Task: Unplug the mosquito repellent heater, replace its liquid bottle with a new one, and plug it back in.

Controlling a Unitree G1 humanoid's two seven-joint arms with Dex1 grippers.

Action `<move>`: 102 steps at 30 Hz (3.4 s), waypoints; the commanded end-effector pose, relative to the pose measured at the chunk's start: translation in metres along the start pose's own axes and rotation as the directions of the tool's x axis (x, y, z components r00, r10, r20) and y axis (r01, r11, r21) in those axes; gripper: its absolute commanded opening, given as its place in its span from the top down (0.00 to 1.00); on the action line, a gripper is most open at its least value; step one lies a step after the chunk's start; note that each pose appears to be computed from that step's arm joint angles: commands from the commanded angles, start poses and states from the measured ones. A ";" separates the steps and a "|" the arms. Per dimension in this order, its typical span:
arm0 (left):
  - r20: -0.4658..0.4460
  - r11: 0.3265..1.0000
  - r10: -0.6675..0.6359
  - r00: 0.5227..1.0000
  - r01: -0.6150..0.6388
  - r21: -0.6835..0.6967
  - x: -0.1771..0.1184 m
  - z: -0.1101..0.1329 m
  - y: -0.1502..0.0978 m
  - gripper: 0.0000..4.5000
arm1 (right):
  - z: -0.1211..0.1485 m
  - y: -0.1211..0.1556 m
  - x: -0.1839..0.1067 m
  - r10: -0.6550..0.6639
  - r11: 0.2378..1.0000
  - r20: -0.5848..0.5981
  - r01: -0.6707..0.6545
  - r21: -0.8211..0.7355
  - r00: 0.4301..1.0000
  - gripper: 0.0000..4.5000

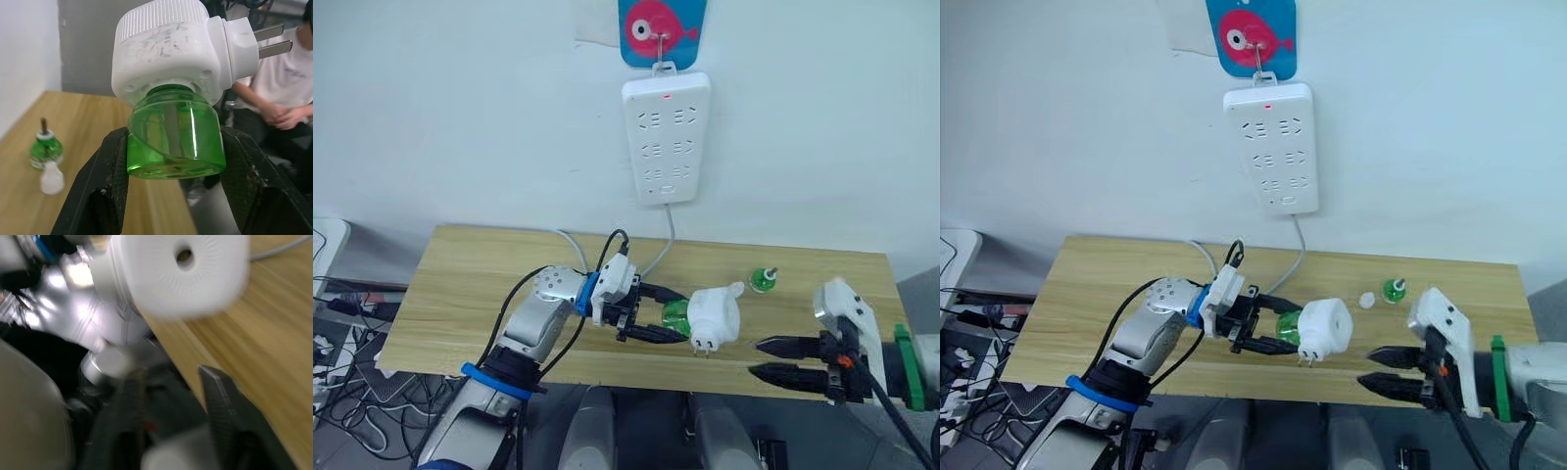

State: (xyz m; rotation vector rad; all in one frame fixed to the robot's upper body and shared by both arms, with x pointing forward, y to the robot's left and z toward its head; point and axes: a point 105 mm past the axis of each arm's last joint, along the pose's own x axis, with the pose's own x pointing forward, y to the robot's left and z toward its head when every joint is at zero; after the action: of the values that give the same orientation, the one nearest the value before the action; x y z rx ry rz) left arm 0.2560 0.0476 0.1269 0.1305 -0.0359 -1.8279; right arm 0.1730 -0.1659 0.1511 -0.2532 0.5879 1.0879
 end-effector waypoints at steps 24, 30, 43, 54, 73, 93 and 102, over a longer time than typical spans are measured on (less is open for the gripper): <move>-0.044 0.947 -0.226 0.973 0.209 -0.244 -0.006 -0.001 -0.031 0.50 | 0.042 0.015 0.031 0.178 0.687 0.183 0.011 -0.726 0.967 0.01; -0.048 0.951 -0.226 0.973 0.210 -0.226 -0.004 -0.003 -0.033 0.50 | 0.046 0.017 0.037 0.193 0.669 0.184 0.007 -0.743 0.964 0.01; -0.013 0.949 -0.185 0.983 0.175 -0.262 0.001 0.001 -0.027 0.50 | 0.047 0.019 0.054 0.224 0.584 0.139 -0.018 -0.811 0.965 0.01; 0.022 0.951 -0.172 0.985 0.172 -0.258 0.005 0.008 -0.024 0.50 | 0.054 0.014 0.063 0.210 0.591 0.188 0.029 -0.806 0.959 0.21; -0.007 0.960 -0.125 0.992 0.119 -0.254 -0.008 0.003 -0.015 0.50 | 0.028 -0.001 0.024 0.130 0.679 0.162 0.032 -0.734 0.978 0.26; 0.013 0.961 -0.132 0.991 0.131 -0.245 -0.001 0.009 -0.014 0.50 | 0.048 0.005 0.040 0.156 0.617 0.248 0.102 -0.781 0.956 0.01; 0.006 0.956 -0.147 0.989 0.144 -0.255 -0.002 0.006 -0.019 0.50 | 0.048 0.012 0.046 0.198 0.567 0.211 0.064 -0.821 0.957 0.01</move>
State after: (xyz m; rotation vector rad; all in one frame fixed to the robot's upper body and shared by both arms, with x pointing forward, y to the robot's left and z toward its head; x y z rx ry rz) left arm 0.2451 0.0562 0.1252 -0.0312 0.2585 -1.9179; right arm 0.1989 -0.1071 0.1604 -0.8470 -0.1912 1.3694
